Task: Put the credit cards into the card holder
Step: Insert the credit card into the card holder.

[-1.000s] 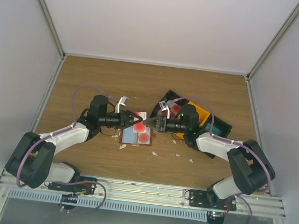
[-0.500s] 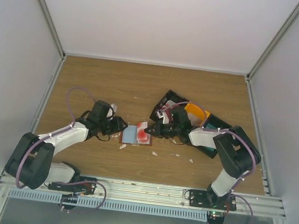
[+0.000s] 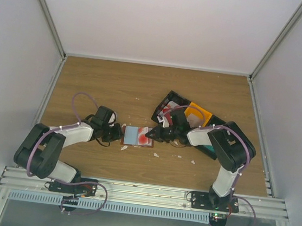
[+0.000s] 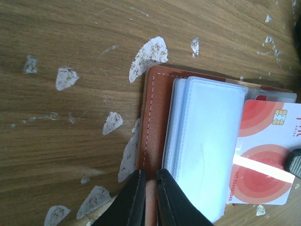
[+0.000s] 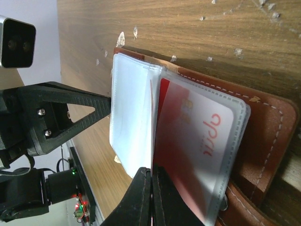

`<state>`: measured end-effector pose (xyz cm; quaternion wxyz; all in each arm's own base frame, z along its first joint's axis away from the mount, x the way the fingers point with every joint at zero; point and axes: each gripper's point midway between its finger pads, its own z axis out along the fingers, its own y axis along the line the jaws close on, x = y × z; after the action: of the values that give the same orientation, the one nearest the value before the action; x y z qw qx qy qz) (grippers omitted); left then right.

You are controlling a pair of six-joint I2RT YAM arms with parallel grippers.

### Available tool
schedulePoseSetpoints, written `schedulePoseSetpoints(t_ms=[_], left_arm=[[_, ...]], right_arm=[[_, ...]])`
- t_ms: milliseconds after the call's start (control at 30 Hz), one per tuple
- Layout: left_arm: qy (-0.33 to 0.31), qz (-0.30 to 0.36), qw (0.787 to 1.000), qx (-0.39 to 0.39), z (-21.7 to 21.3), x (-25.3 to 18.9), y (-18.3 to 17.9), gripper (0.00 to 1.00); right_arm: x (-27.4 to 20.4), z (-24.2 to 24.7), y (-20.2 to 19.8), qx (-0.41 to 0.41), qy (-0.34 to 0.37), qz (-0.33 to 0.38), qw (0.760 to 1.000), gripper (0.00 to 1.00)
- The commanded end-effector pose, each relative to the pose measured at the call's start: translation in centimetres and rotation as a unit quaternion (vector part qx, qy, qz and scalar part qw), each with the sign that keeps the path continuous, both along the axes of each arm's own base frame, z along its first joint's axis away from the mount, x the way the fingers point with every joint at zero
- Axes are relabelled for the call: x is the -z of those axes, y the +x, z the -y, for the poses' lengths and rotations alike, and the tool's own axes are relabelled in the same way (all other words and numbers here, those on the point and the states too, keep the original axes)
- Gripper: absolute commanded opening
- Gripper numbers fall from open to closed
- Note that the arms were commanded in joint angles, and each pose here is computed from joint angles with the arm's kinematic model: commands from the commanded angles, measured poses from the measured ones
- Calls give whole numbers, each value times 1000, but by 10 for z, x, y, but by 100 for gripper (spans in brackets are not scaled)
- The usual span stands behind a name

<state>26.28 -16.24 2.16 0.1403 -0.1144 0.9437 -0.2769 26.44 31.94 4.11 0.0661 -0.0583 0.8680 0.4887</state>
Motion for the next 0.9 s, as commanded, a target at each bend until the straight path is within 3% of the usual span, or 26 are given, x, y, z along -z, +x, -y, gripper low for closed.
schedulePoseSetpoints(t_ms=[0,233,867], left_arm=[[-6,-26,1000,15,2,17,-15,10],[-25,-42,998,33,9,23,-30,3],[-59,-59,994,64,29,22,-46,2]], right_arm=[[0,-7,-3,-6,17,-11,1000,1],[-1,-9,-6,6,34,-42,999,1],[24,-7,-17,0,1,-60,998,1]])
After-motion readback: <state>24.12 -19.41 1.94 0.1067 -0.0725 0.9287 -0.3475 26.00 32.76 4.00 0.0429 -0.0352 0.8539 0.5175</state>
